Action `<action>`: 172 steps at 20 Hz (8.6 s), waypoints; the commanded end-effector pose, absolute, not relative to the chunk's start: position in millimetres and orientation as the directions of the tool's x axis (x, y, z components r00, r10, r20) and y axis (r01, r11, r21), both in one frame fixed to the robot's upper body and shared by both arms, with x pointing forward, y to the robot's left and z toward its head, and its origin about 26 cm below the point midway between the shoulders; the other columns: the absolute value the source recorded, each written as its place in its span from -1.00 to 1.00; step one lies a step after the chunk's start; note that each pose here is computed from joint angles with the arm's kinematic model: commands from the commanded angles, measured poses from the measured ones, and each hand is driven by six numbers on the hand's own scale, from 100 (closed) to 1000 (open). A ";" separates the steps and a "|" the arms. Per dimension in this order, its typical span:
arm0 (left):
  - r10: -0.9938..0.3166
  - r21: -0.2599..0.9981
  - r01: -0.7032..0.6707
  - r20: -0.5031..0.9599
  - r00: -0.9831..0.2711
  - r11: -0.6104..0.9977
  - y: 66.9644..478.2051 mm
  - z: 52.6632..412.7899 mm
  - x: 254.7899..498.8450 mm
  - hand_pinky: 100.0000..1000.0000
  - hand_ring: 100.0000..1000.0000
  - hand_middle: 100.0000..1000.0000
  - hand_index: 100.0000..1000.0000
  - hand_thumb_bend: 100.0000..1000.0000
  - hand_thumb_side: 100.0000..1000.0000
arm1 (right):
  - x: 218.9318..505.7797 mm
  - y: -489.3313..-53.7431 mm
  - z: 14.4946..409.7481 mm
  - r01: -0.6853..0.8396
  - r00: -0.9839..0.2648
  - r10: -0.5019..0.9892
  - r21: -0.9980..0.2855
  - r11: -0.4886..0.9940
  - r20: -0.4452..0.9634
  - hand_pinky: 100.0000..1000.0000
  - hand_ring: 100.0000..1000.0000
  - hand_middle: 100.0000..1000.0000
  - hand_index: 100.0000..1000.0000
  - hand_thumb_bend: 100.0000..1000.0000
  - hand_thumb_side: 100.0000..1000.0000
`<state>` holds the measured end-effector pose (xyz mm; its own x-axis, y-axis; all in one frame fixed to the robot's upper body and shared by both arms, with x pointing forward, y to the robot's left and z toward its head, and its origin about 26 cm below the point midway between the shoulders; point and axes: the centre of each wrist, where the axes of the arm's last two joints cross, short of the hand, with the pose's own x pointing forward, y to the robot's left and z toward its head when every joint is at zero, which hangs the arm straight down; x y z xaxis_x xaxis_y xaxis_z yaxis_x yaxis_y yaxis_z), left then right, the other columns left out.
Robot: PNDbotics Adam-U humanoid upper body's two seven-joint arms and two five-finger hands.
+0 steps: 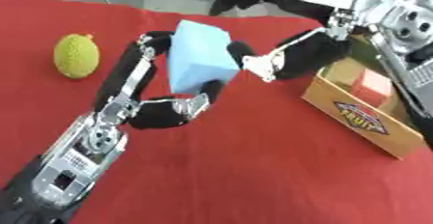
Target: Pick up the objects with one hand, pass them to the other hand, and then place them into the box on the other side of the table.
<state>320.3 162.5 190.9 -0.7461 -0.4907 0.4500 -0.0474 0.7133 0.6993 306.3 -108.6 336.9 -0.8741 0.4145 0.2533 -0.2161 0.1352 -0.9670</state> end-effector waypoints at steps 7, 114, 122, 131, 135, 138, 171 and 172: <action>-0.509 0.727 -0.082 0.390 -0.767 0.681 159.8 192.9 319.1 0.45 -0.04 -0.14 -0.14 -1.00 -0.23 | 308.5 -107.3 342.8 -0.130 -0.885 0.441 -0.989 0.069 0.147 0.90 0.84 0.58 0.92 -0.76 -0.56; -0.627 0.801 -0.145 0.326 -0.708 0.581 142.3 189.7 321.8 0.51 0.14 0.14 0.62 -0.16 -0.13 | 329.0 -93.8 307.8 -0.252 -0.836 0.472 -0.960 0.125 0.280 0.67 0.34 -0.48 -0.03 -1.00 -0.87; -0.635 0.839 -0.149 0.268 -0.725 0.523 143.2 188.3 321.5 0.55 0.21 0.20 0.64 0.45 -0.31 | 330.2 -96.2 307.6 -0.255 -0.831 0.479 -0.959 0.124 0.283 0.66 0.33 -0.50 -0.06 -1.00 -0.90; -0.670 0.850 -0.170 0.253 -0.698 0.498 147.9 184.7 322.9 0.56 0.22 0.20 0.64 0.53 -0.28 | 332.8 -105.0 308.2 -0.247 -0.819 0.500 -0.959 0.138 0.283 0.66 0.32 -0.51 -0.06 -1.00 -0.93; -0.694 0.837 -0.192 0.272 -0.666 0.512 153.5 182.1 324.1 0.56 0.20 0.19 0.64 0.46 -0.26 | 333.8 -116.1 309.4 -0.244 -0.804 0.516 -0.955 0.168 0.296 0.66 0.33 -0.51 -0.06 -1.00 -0.94; -0.714 0.825 -0.214 0.287 -0.639 0.523 159.3 180.7 325.2 0.55 0.20 0.19 0.63 0.44 -0.26 | 331.6 -127.8 312.8 -0.239 -0.793 0.520 -0.947 0.217 0.319 0.67 0.33 -0.51 -0.05 -1.00 -0.95; -0.809 0.704 -0.442 0.335 -0.484 0.556 219.7 211.6 312.3 0.53 0.15 0.14 0.58 -0.02 -0.07 | 373.7 -335.1 266.6 0.167 -0.178 0.703 -0.683 0.711 0.689 0.71 0.43 -0.32 0.19 -1.00 -0.72; -0.809 0.699 -0.447 0.338 -0.481 0.558 220.4 212.1 312.1 0.53 0.15 0.14 0.57 -0.03 -0.06 | 375.2 -340.0 262.6 0.177 -0.157 0.705 -0.683 0.709 0.691 0.71 0.43 -0.31 0.20 -1.00 -0.70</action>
<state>315.0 216.0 201.6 -0.4736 -0.8053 0.3566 -0.4180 0.5619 0.7138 376.9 -326.0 250.8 -0.1695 0.6786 0.7147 0.1194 0.7340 -0.6686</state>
